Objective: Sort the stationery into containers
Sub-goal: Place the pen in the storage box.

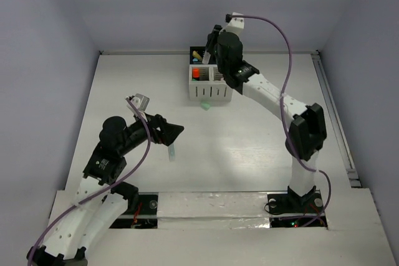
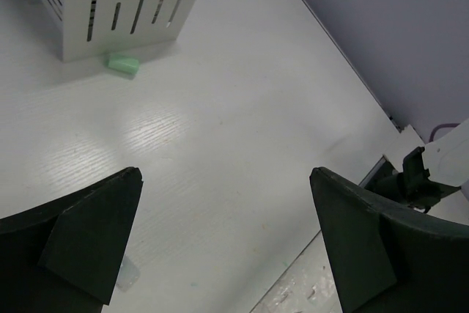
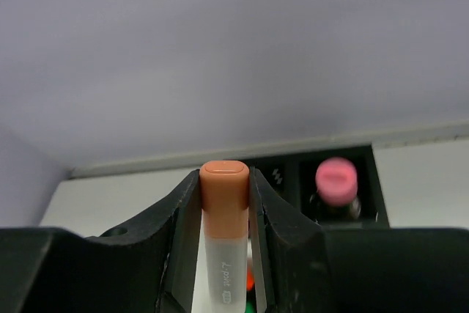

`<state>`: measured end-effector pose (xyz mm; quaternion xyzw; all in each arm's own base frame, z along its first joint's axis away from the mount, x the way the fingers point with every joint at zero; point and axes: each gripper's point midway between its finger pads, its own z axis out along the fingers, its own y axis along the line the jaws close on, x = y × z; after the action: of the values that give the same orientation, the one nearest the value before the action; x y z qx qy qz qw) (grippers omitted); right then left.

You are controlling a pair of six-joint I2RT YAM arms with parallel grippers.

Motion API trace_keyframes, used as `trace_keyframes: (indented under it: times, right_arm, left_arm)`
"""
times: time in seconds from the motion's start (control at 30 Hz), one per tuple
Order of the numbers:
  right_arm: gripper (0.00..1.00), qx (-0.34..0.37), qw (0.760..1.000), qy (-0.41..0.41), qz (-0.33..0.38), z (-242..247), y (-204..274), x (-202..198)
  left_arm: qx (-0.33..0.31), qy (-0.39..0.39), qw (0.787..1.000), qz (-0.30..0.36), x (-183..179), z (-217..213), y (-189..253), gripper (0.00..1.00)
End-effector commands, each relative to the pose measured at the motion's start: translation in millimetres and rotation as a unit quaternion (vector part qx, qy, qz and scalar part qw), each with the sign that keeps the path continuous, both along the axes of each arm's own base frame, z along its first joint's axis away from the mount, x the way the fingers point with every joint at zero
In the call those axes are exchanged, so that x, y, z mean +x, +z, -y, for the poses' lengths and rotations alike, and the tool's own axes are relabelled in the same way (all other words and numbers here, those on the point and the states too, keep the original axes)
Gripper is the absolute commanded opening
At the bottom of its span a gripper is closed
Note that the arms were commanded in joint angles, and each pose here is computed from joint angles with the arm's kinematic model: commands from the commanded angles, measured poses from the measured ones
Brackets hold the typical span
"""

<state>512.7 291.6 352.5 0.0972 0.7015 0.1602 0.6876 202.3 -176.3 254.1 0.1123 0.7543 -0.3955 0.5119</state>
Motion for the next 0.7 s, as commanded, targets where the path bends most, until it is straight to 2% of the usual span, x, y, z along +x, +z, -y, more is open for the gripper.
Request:
trace_keyframes:
  times: [0.0,0.1,0.13,0.17,0.2,0.27,0.43,0.5,0.67]
  right_arm:
    - [0.00,-0.031,0.996,-0.024,0.084,10.5,29.9,42.9]
    - [0.00,-0.035,0.991,-0.030,0.122,14.6,42.7,66.2]
    - [0.00,-0.046,0.992,-0.028,0.117,7.1,23.4,77.6]
    - [0.00,-0.050,0.989,-0.032,0.132,9.7,31.2,84.0]
    - [0.00,-0.062,0.989,-0.023,0.132,0.6,14.6,94.0]
    - [0.00,-0.069,0.988,-0.024,0.139,-0.3,10.2,104.6]
    - [0.00,-0.064,0.982,-0.011,0.178,-15.1,1.2,117.4]
    - [0.00,-0.073,0.983,0.000,0.167,-23.9,-19.8,126.4]
    - [0.00,-0.072,0.985,0.016,0.158,-32.0,-38.0,130.2]
  left_arm:
    - [0.009,0.030,0.999,0.035,8.1,-9.7,11.8,0.99]
    - [0.009,0.035,0.999,0.039,8.0,-11.5,12.4,0.99]
    - [0.010,0.041,0.998,0.039,9.9,-14.2,11.7,0.99]
    - [0.011,0.041,0.998,0.037,10.6,-14.0,10.6,0.99]
    - [0.014,0.042,0.999,0.030,11.9,-13.7,7.0,0.99]
    - [0.016,0.044,0.999,0.024,13.3,-13.9,4.4,0.99]
    - [0.018,0.050,0.998,0.021,14.9,-15.0,2.5,0.99]
    - [0.018,0.049,0.998,0.021,15.0,-14.8,2.1,0.99]
    - [0.019,0.057,0.998,0.019,17.3,-17.7,1.7,0.99]
